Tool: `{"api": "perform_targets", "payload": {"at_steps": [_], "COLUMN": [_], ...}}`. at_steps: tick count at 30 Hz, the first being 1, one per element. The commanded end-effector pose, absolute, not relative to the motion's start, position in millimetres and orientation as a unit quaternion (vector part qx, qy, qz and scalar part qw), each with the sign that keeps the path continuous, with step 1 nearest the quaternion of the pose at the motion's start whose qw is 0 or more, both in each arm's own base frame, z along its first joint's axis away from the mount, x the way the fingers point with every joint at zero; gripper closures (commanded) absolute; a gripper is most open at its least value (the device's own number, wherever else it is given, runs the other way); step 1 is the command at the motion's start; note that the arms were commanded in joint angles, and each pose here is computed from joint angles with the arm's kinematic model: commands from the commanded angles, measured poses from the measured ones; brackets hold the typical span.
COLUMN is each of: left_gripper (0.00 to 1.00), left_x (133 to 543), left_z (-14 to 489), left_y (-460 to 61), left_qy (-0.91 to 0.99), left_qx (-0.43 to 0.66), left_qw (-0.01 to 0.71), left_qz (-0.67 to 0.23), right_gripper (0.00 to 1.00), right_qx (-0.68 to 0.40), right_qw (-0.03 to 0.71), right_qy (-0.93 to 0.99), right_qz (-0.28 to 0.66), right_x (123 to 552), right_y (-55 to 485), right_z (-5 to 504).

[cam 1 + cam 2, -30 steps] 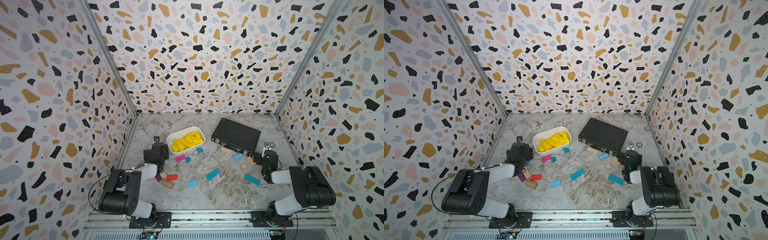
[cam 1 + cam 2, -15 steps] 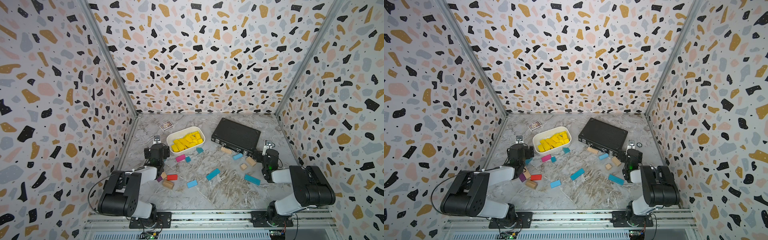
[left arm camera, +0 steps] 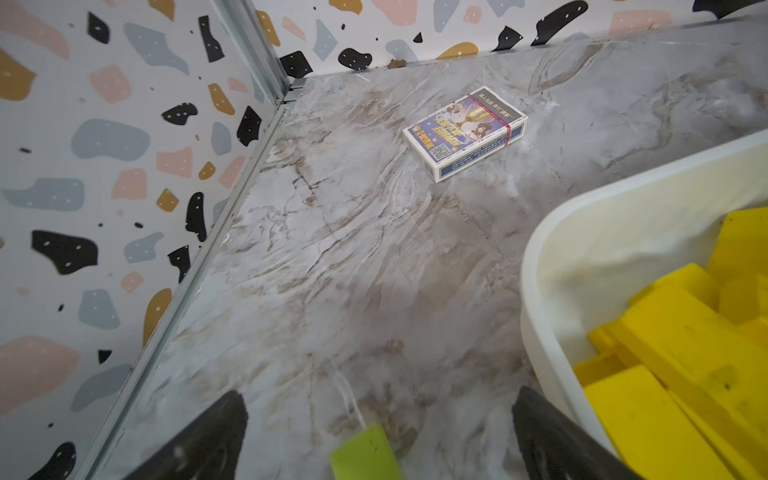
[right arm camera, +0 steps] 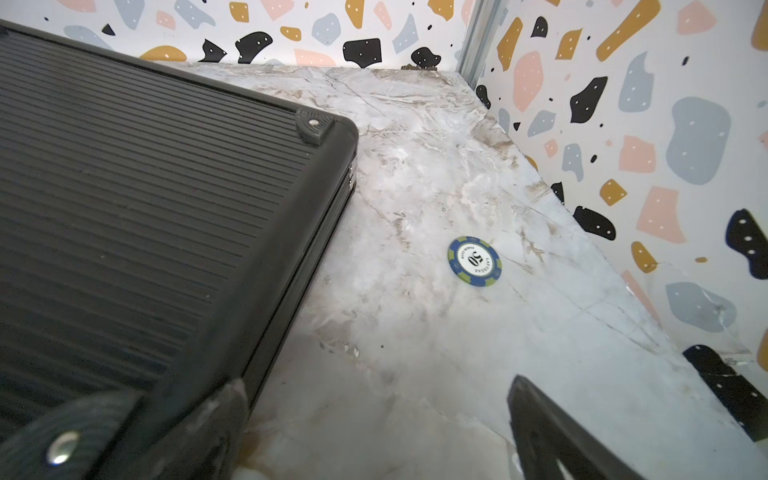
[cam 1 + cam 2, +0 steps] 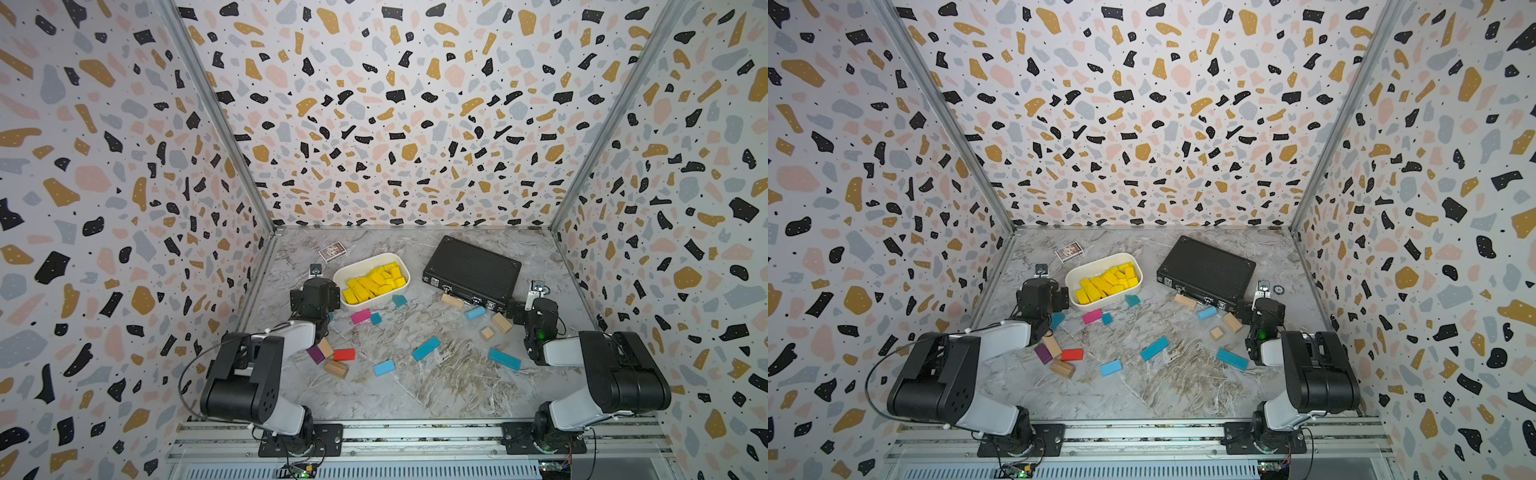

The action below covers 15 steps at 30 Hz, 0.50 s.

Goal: Pick out the yellow building blocks
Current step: Reset both arms

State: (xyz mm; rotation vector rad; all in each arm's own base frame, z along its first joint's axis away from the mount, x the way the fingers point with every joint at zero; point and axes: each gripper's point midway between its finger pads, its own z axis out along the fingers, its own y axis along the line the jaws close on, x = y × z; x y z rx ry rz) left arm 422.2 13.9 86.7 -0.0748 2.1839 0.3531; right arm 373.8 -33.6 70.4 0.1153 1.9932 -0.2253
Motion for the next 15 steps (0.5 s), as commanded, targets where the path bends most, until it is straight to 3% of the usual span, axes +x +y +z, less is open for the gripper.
{"api": "perform_targets", "payload": {"at_steps": [1, 2, 3, 6, 13, 15], "left_gripper": [0.0, 0.0, 0.0, 0.0, 0.0, 0.0], "left_x": [436.3, 429.9, 422.8, 406.4, 372.8, 374.7], "left_z": [32.5, 20.8, 22.0, 84.2, 99.7, 103.8], "left_y": [-24.7, -44.2, -52.9, -26.2, 9.8, 3.0], "left_qy": [0.954, 0.961, 0.956, 0.887, 0.825, 0.795], "left_qx": [0.084, 0.13, 0.156, 0.065, -0.033, -0.006], "left_qw": [0.28, 0.241, 0.247, 0.457, 0.557, 0.601], "left_qz": [0.059, 0.034, 0.044, 0.035, 0.089, 0.086], "right_gripper": [0.01, 0.01, 0.01, 0.01, 0.01, 0.01], "right_qx": [0.055, 0.058, 0.064, 0.068, 0.068, 0.068], "right_qw": [0.555, 0.557, 0.557, 0.559, 0.558, 0.558], "right_qy": [0.825, 0.824, 0.824, 0.822, 0.822, 0.822], "right_qz": [-0.085, -0.086, -0.088, -0.088, -0.089, -0.089], "right_x": [381.3, 381.1, 379.7, 379.7, 379.6, 379.4], "right_y": [-32.8, -34.1, -36.1, -37.6, -37.7, -37.8], "right_z": [83.2, 84.4, 83.7, 84.4, 84.1, 83.9]}}
